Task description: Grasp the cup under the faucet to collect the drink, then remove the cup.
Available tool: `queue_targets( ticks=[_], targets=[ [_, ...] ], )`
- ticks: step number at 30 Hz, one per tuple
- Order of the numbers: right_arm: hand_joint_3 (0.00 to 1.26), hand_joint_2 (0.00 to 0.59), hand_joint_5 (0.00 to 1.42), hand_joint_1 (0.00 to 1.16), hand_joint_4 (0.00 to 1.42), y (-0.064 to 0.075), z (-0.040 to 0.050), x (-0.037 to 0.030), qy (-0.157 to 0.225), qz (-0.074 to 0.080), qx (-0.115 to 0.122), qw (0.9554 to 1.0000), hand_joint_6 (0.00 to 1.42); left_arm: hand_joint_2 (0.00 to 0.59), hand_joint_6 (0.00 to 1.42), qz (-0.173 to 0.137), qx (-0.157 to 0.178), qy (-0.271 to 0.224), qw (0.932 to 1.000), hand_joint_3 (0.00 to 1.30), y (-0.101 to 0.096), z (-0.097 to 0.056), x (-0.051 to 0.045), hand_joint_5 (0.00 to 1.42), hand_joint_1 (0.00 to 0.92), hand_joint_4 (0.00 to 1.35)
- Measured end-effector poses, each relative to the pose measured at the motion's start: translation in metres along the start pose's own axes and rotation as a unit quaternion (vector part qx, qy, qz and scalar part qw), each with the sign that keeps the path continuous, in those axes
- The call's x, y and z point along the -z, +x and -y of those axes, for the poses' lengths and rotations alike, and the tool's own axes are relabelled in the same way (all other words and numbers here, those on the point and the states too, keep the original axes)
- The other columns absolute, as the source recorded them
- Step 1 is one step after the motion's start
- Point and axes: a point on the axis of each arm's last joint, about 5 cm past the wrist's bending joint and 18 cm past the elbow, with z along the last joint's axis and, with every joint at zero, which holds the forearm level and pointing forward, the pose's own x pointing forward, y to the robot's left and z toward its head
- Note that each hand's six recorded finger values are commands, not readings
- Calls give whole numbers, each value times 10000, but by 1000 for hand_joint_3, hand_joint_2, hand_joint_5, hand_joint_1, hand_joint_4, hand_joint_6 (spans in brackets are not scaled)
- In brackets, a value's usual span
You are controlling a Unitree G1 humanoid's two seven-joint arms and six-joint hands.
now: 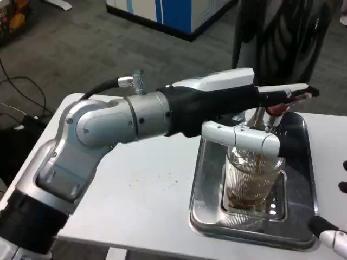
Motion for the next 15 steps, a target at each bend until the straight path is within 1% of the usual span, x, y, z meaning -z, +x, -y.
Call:
queue_targets(
  ticks=[3, 5, 7, 11, 15],
  targets=[
    [0, 221, 147, 659, 44, 29, -57, 1, 68, 75, -7, 9999, 63, 44, 0, -7, -8, 4, 10000, 51, -6, -2, 2, 50, 0, 0],
    [0, 220, 147, 658, 44, 73, -116, 5, 128, 144, -45, 9998, 63, 45, 0, -13, -10, 8, 10000, 51, -8, -3, 3, 50, 0, 0],
    [0, 219, 147, 657, 44, 96, -148, 10, 145, 156, -71, 9997, 63, 45, 0, -15, -11, 14, 10000, 51, -11, -4, 2, 50, 0, 0],
    [0, 218, 147, 656, 40, 162, -248, 6, 218, 235, -64, 9995, 63, 46, 0, -20, -18, 37, 10000, 51, -16, -7, -5, 50, 0, 0],
    [0, 217, 137, 654, 24, 231, -351, 21, 297, 239, -40, 9993, 52, 46, 0, -39, -21, 52, 10000, 51, -24, -7, -8, 50, 0, 0]
  ],
)
